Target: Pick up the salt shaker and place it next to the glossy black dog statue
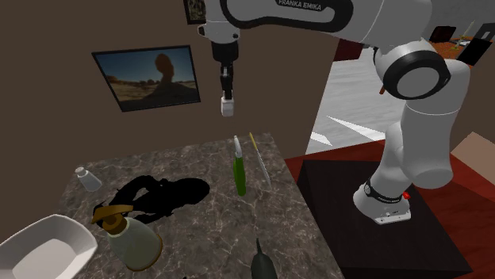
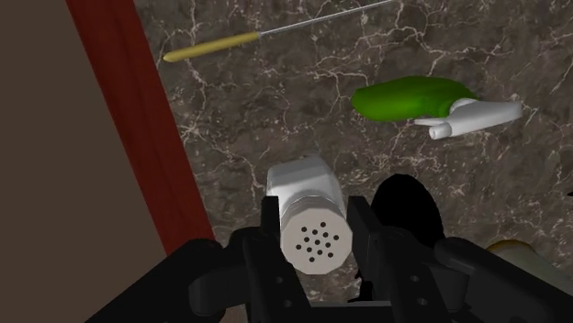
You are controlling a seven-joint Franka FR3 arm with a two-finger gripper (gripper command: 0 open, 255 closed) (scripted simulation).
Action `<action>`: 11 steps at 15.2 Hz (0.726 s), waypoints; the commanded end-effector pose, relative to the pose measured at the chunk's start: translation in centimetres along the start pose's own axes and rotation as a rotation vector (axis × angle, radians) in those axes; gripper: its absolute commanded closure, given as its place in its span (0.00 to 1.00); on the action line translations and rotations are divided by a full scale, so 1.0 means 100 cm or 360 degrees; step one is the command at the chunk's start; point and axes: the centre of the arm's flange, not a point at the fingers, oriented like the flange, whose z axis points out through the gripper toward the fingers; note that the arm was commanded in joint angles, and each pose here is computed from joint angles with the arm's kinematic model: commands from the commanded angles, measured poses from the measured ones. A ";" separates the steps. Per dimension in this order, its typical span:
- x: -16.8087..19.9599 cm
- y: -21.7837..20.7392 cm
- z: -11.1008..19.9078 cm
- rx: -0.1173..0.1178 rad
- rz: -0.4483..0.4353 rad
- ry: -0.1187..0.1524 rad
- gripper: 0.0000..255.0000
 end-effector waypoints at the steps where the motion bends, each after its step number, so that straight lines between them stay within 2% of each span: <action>1: -0.001 0.000 -0.010 0.0000 0.0000 -0.0001 1.00; 2: -0.001 0.000 -0.012 0.0000 0.0000 -0.0001 1.00; 11: -0.019 -0.117 -0.010 0.0000 0.0000 -0.0001 1.00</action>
